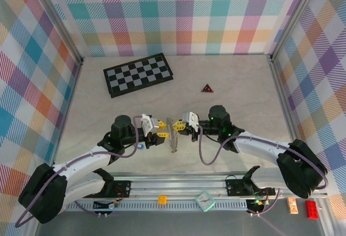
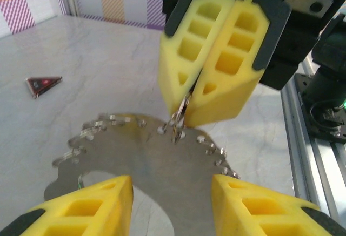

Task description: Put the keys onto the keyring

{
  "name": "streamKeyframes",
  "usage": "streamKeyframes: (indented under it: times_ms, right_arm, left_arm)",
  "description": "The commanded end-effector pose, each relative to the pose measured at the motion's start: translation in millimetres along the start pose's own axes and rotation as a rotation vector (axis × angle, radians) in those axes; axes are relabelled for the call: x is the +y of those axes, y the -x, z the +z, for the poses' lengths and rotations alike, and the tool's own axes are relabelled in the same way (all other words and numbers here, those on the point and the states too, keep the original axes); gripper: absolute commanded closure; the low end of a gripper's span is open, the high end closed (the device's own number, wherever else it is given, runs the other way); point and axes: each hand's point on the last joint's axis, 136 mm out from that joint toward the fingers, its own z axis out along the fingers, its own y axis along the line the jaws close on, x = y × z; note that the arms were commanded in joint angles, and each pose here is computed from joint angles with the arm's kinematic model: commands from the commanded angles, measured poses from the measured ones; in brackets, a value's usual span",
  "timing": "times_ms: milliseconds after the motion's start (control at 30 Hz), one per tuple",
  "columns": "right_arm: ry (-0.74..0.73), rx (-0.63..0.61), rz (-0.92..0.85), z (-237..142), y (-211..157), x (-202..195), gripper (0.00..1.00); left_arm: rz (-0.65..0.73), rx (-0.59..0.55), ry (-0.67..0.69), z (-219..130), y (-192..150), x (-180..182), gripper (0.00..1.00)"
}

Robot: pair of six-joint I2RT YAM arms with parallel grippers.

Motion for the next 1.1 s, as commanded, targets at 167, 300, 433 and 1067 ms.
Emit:
streamKeyframes:
  times_ms: [167,300,433,1067]
  right_arm:
    - [0.062,-0.062,-0.011,-2,14,9,1.0]
    - [0.07,-0.068,-0.002,0,16,8,1.0]
    - [0.077,-0.078,0.002,1,19,8,1.0]
    - [-0.04,0.278,0.002,-19,-13,-4,0.71]
  left_arm:
    - [0.093,-0.13,-0.054,2,30,-9,0.65]
    - [0.089,-0.124,-0.076,6,28,-14,0.71]
    - [0.08,-0.112,-0.083,9,24,-15,0.76]
    - [0.174,0.133,0.003,9,22,-10,1.0]
